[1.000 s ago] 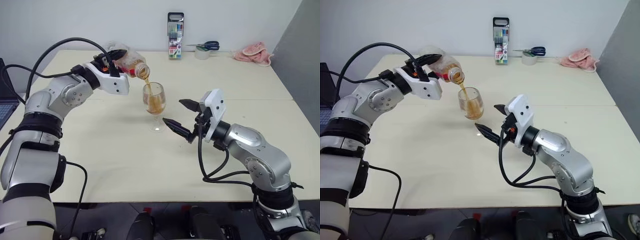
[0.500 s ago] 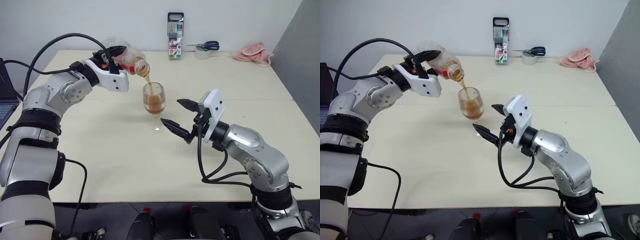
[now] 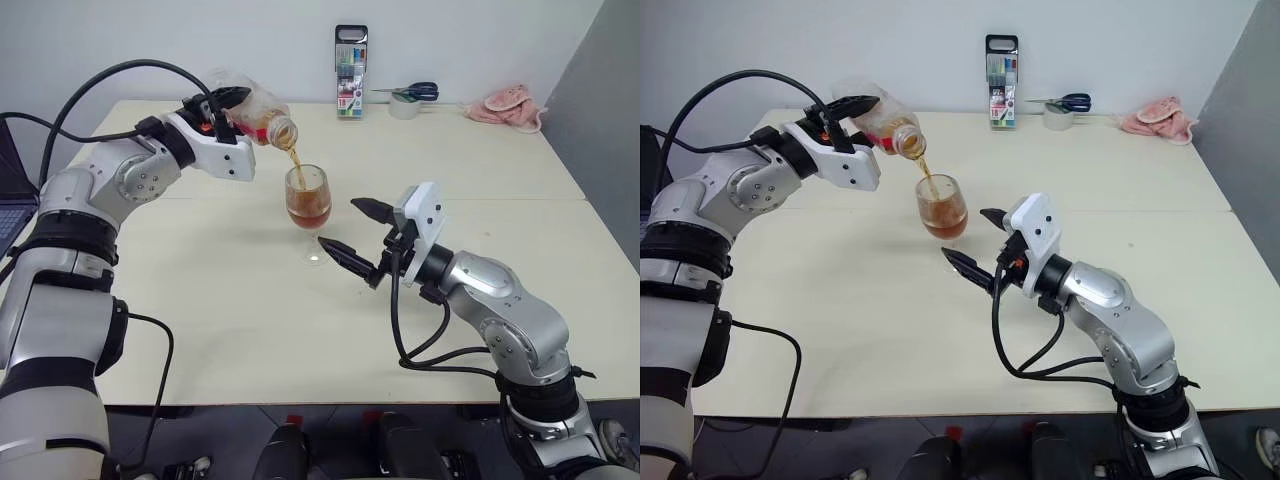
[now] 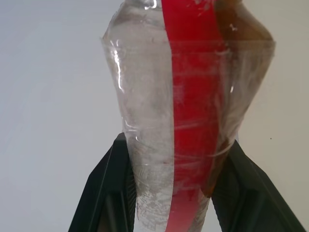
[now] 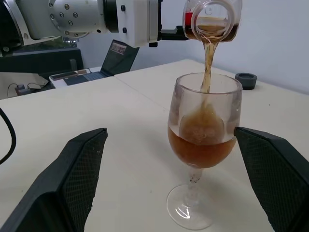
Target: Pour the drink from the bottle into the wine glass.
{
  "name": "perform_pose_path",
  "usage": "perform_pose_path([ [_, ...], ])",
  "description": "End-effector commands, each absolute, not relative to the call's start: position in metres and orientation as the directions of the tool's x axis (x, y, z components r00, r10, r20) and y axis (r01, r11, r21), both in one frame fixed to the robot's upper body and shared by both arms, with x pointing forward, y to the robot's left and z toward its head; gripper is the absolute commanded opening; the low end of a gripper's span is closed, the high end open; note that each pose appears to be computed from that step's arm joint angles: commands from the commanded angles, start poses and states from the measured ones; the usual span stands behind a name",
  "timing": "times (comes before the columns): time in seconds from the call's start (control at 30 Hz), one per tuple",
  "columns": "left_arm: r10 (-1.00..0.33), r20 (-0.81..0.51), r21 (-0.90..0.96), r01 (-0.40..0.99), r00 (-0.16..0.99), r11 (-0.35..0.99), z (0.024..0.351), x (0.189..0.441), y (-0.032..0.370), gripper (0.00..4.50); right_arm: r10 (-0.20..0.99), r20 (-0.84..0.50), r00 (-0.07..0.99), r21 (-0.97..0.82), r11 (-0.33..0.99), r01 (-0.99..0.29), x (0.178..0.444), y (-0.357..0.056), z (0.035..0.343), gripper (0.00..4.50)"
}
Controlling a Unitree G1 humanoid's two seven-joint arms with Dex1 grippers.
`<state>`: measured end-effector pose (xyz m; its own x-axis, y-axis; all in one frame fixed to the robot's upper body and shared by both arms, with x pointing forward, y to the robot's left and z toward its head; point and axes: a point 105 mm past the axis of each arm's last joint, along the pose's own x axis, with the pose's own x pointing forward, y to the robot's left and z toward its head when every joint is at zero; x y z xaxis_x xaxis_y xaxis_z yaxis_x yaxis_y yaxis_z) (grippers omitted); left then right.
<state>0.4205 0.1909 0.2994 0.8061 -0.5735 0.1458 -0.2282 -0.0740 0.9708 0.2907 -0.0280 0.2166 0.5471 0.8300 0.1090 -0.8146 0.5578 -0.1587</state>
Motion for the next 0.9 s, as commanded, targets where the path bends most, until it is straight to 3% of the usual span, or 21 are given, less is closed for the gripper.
perform_pose_path([
  [0.03, -0.582, 0.222, 0.949, -0.309, 0.782, -0.053, 0.328, 0.415, 0.19, 1.66, 0.83, 0.155, 0.536, -0.186, 0.557, -0.809, 0.287, -0.028, 0.227, 4.5],
  [0.23, -0.585, 0.223, 0.953, -0.301, 0.78, -0.037, 0.327, 0.415, 0.189, 1.66, 0.83, 0.156, 0.536, -0.188, 0.557, -0.809, 0.286, -0.028, 0.227, 4.5],
  [0.7, -0.584, 0.226, 0.974, -0.169, 0.78, 0.151, 0.305, 0.413, 0.183, 1.66, 0.834, 0.181, 0.521, -0.232, 0.551, -0.802, 0.283, -0.026, 0.232, 4.5],
  [0.87, -0.541, 0.265, 0.936, -0.078, 0.798, 0.343, 0.298, 0.409, 0.186, 1.66, 0.846, 0.22, 0.486, -0.293, 0.533, -0.794, 0.279, -0.022, 0.24, 4.5],
  [0.9, -0.503, 0.288, 0.899, -0.048, 0.815, 0.436, 0.297, 0.41, 0.191, 1.66, 0.851, 0.217, 0.478, -0.3, 0.524, -0.797, 0.278, -0.021, 0.24, 4.5],
])
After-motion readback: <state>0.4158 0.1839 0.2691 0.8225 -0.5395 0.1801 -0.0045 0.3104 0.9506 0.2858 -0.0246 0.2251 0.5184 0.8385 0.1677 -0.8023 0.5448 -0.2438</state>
